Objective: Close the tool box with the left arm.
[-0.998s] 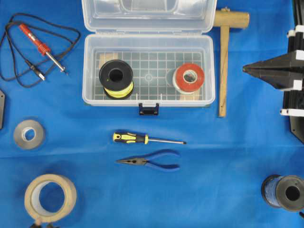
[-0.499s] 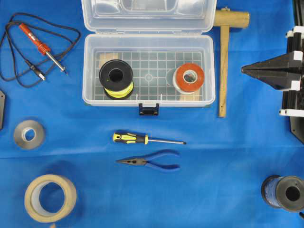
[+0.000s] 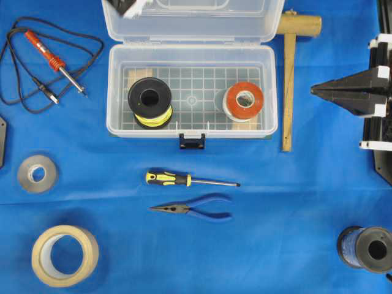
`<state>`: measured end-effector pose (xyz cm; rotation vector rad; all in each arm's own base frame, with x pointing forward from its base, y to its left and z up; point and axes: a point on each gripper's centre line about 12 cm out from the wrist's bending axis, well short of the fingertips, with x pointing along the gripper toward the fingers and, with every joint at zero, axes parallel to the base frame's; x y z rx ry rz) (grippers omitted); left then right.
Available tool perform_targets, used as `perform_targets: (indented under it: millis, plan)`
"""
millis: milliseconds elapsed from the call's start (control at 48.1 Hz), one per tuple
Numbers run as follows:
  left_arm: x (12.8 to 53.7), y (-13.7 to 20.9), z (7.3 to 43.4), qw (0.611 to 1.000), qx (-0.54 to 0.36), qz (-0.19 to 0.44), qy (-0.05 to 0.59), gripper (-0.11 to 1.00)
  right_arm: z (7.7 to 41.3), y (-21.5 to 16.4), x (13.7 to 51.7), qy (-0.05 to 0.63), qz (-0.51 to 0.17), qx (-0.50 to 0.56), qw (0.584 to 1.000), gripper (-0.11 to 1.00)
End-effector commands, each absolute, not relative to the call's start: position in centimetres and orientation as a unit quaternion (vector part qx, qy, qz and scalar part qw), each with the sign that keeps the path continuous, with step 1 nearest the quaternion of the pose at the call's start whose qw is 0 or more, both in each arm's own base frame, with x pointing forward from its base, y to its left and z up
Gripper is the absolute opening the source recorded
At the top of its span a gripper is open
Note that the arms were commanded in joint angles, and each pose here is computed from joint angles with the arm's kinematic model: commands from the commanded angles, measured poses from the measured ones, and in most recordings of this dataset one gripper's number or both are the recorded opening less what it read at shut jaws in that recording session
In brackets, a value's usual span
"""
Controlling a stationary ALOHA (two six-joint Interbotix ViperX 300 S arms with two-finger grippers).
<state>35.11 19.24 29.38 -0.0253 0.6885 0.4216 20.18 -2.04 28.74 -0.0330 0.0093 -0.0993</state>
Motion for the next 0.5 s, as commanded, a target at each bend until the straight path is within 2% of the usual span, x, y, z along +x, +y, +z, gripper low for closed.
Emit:
perform_targets:
  millis: [0, 478]
  plan:
    - [35.7, 15.4, 28.6, 0.92, -0.015, 0.161, 0.357, 0.91, 29.6, -2.1, 20.4, -0.007, -0.051, -0.019, 0.999, 0.0]
    - [33.9, 6.8, 29.0, 0.932, -0.042, 0.088, 0.349, 0.91, 30.0, -2.1, 20.3, -0.014, -0.05, -0.02, 0.998, 0.0]
